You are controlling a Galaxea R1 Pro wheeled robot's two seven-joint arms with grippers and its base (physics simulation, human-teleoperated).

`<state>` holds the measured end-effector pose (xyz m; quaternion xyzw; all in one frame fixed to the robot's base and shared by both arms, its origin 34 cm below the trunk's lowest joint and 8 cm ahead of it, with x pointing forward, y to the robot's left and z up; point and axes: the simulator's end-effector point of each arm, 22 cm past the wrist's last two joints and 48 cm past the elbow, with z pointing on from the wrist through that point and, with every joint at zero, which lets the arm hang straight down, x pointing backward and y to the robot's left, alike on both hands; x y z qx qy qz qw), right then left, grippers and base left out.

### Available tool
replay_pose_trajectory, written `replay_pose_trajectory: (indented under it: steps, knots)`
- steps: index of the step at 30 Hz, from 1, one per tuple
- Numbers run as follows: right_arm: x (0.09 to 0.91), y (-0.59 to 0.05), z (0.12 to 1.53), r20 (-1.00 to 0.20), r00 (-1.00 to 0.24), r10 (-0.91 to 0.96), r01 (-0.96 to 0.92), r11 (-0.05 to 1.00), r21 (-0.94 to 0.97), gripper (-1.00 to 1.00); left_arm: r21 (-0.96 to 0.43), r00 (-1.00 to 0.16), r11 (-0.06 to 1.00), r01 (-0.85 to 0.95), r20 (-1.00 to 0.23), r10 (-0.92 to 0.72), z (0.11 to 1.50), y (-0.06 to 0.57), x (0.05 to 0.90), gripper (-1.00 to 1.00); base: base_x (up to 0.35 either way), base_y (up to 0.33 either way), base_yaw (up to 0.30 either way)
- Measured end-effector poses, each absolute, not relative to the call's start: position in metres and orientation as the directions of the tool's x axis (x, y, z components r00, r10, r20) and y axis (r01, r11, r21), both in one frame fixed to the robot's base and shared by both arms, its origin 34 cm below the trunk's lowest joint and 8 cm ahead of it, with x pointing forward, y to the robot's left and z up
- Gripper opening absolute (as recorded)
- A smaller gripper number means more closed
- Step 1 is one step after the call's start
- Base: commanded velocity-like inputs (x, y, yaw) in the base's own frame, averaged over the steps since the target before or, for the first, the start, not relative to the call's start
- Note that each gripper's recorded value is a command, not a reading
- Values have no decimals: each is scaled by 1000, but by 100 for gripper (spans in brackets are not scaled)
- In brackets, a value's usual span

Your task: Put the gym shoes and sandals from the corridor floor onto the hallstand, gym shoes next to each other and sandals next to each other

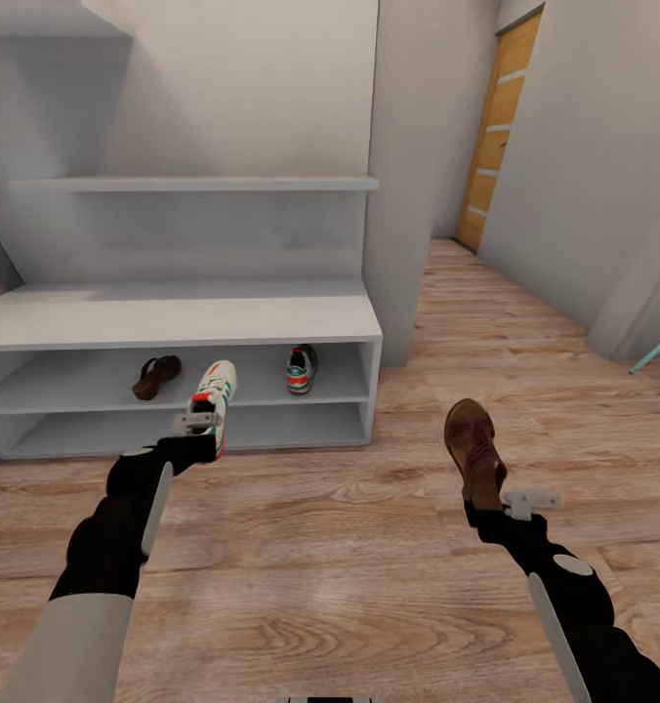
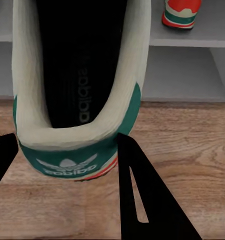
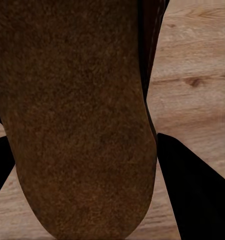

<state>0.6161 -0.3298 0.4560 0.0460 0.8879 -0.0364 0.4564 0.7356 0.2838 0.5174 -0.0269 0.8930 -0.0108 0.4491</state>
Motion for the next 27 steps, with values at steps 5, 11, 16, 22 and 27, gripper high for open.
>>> replay_pose_trajectory:
  steps: [5, 11, 16, 22, 27]
  knots:
    - [614, -330, 454, -806, -590, 51, 116, 993, -22, -100, -50, -610, 998, -36, -790, -61, 514, 281, 744, -100, 0, 0, 0]
    - [614, -329, 453, -804, -592, 52, 115, 993, -20, -100, -64, -668, 998, -29, -741, -67, 493, 274, 757, -100, 0, 0, 0]
    - [614, -329, 453, -804, -592, 52, 114, 993, -20, -100, -73, -702, 997, -25, -709, -70, 483, 270, 764, -100, 0, 0, 0]
    - [614, -328, 453, -803, -593, 53, 114, 993, -19, -100, -83, -734, 996, -19, -676, -70, 476, 263, 774, -100, 0, 0, 0]
    - [614, -328, 453, -803, -594, 53, 115, 993, -19, -100, -88, -736, 996, -15, -674, -71, 485, 260, 787, -100, 0, 0, 0]
